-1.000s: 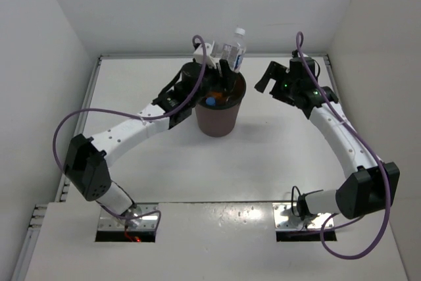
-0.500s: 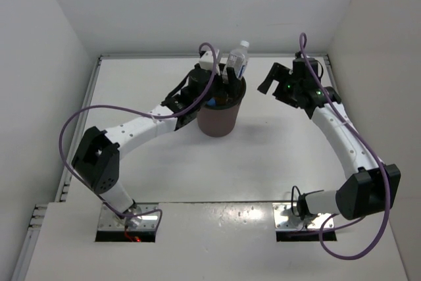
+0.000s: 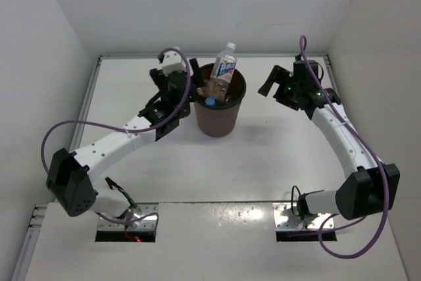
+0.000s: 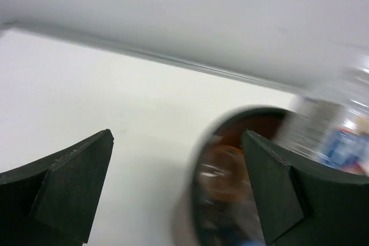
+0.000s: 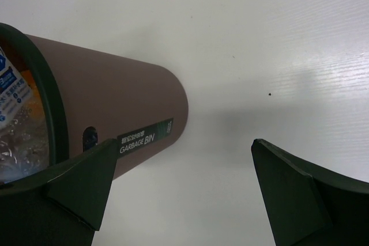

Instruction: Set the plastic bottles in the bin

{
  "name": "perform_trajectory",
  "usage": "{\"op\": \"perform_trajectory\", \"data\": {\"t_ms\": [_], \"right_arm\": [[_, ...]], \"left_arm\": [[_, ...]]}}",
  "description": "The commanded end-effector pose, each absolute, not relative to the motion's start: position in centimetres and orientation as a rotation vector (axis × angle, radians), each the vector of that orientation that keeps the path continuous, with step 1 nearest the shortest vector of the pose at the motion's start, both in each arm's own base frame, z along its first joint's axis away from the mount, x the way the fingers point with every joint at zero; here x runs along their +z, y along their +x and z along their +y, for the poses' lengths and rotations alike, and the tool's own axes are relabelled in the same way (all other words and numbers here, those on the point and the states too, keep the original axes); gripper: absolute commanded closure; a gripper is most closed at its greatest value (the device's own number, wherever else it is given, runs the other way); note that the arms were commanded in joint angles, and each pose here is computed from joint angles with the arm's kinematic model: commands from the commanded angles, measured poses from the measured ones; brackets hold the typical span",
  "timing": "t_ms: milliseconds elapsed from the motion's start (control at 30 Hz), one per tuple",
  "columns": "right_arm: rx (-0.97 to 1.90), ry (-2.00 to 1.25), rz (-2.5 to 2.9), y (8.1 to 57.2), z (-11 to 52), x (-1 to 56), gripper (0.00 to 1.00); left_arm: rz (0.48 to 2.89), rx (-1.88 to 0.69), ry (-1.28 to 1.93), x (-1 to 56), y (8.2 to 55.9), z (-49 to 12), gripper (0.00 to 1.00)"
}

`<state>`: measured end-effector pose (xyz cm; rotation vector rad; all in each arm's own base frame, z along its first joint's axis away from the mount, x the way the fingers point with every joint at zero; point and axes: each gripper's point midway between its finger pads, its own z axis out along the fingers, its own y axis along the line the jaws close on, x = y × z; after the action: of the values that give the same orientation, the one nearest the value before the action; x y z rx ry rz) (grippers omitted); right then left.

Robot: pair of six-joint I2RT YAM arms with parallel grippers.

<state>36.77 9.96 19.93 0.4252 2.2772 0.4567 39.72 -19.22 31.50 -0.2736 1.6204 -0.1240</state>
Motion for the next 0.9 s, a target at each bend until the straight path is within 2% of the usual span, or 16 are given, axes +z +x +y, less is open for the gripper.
{"op": "perform_trajectory", "data": {"t_ms": [0,333,633,867], "right_arm": [[0.486,0.407,2.216,37.1,10.0,21.8,0.0],[0.464,0.427,2.228,36.9,9.4,22.0,0.0],[0.445,0.44,2.237,35.7,8.5,21.1,0.0],[0.485,0.34,2.378,35.1,9.5,19.2,0.0]], "left_arm": [[1.529,0.282,-0.611,30.9,37.7,-8.9,0.0],[1.587,0.368,-0.643,26.4,36.8,-7.7,0.0],[1.593,0.258,-0.623,28.3,39.2,-10.4,0.0],[1.671,0.255,-0.642,25.2,39.3,-9.3,0.0]]}}
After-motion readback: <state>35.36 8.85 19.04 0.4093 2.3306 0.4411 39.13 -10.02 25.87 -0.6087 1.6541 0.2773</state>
